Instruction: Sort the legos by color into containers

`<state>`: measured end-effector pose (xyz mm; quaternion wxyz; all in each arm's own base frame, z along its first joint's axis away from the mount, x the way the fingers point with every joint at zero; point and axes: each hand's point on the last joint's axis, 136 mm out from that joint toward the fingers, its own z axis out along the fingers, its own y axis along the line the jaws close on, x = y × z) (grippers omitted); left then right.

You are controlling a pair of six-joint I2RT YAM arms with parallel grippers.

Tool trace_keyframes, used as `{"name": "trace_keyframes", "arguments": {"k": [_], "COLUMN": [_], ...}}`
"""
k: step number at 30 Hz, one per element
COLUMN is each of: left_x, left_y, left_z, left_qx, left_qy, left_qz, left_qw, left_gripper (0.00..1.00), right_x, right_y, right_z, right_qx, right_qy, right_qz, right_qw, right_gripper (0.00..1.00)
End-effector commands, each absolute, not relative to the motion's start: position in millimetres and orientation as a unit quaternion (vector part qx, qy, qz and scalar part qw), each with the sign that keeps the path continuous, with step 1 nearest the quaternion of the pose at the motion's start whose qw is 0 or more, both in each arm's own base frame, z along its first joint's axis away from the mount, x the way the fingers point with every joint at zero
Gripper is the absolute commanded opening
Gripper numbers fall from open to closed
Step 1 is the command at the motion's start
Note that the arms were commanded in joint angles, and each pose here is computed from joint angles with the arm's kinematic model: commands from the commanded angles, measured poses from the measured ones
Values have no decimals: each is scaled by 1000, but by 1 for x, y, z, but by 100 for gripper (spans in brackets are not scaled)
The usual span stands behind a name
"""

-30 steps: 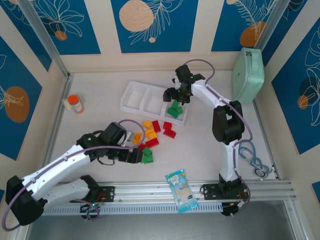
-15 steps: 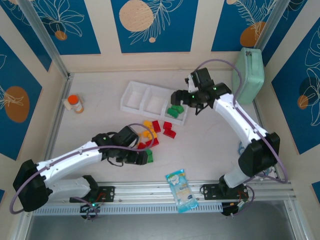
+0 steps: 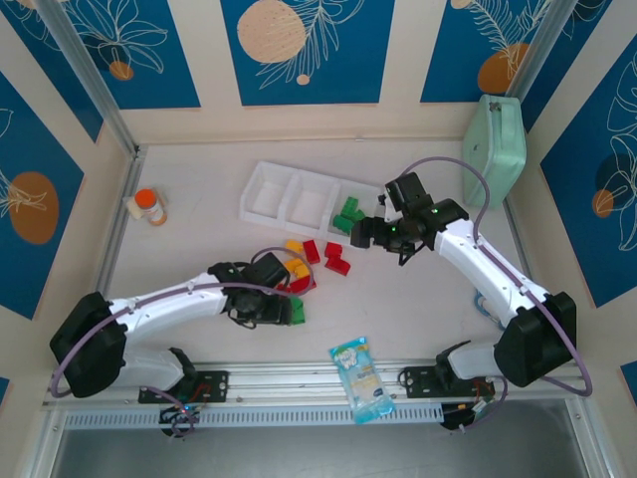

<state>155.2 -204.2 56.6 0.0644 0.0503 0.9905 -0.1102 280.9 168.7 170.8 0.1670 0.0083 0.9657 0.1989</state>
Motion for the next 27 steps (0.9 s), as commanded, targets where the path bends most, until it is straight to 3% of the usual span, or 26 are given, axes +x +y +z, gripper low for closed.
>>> {"name": "trace_keyframes", "arguments": {"k": [1,16,27], "left_x": [169,182,166], "left_y": [-217,-232,-186], "left_z": [62,45,28], "left_qx": [40,72,25], "left_qy": [988,992,996], "left_qz": [-123,-89,-74], "left_qw": [81,50,42], "left_gripper": [72,63,57], "right_x": [275,271,268], "right_y": [170,164,160], "right_z": [175,169,167], "right_qx": [16,22,24], "right_qy": [964,968,969], "right_qz": [206,191,183], "right_qw": [165,163,164], "right_gripper": [87,86,86]}}
